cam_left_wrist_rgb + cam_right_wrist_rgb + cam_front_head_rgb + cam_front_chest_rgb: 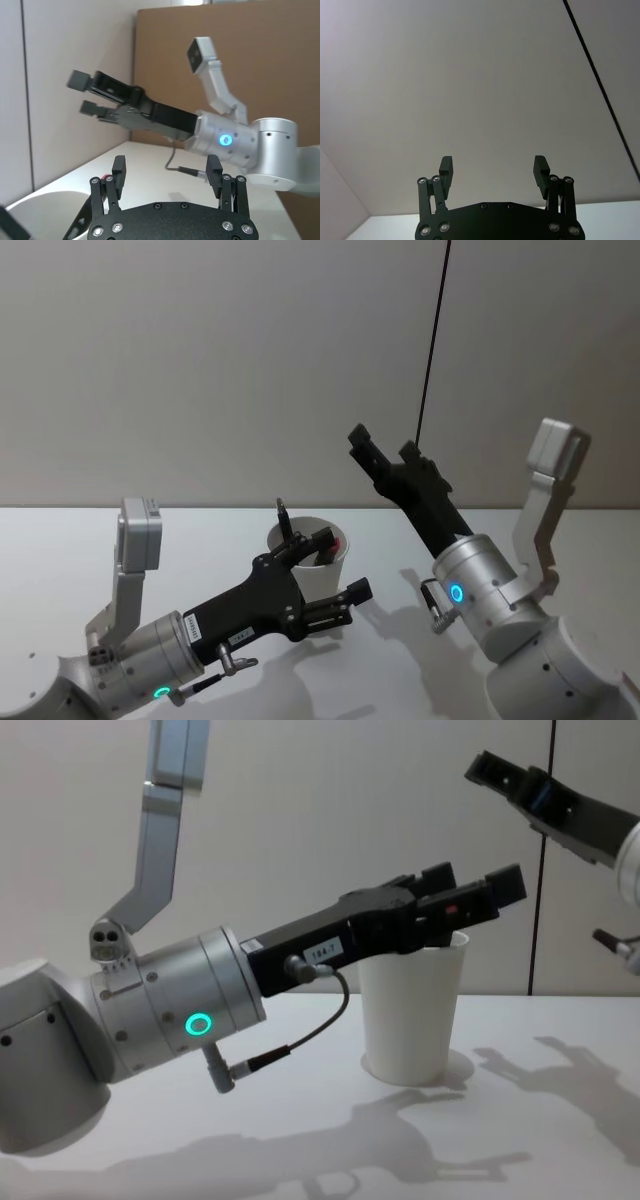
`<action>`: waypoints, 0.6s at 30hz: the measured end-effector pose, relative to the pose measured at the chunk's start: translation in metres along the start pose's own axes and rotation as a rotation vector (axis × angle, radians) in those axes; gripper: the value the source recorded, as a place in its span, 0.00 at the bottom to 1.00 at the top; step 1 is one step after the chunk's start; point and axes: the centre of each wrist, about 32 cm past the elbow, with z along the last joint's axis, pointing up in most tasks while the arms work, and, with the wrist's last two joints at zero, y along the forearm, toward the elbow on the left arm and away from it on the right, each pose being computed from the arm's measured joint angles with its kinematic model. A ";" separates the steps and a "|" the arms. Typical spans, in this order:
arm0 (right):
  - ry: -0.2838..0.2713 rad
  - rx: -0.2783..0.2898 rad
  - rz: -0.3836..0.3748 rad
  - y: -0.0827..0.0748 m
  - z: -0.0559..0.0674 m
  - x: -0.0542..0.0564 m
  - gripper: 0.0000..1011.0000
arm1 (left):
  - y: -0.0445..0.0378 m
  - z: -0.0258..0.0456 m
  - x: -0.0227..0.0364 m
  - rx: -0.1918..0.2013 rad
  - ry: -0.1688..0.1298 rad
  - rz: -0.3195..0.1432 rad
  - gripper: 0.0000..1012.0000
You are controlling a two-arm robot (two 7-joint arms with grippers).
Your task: Place the pen into the pen holder.
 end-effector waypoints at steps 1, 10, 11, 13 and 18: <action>-0.017 -0.004 -0.003 -0.004 -0.001 0.001 0.99 | 0.0003 0.0003 -0.0006 0.004 -0.002 0.007 0.99; -0.126 -0.037 -0.019 -0.027 -0.006 0.008 0.99 | 0.0063 0.0030 -0.0094 0.060 -0.032 0.106 0.99; -0.137 -0.041 -0.021 -0.029 -0.006 0.009 0.99 | 0.0069 0.0032 -0.0102 0.065 -0.035 0.114 0.99; -0.168 -0.050 -0.026 -0.035 -0.007 0.011 0.99 | 0.0082 0.0039 -0.0123 0.078 -0.043 0.139 0.99; -0.241 -0.073 -0.034 -0.050 -0.009 0.014 0.99 | 0.0118 0.0057 -0.0179 0.110 -0.067 0.199 0.99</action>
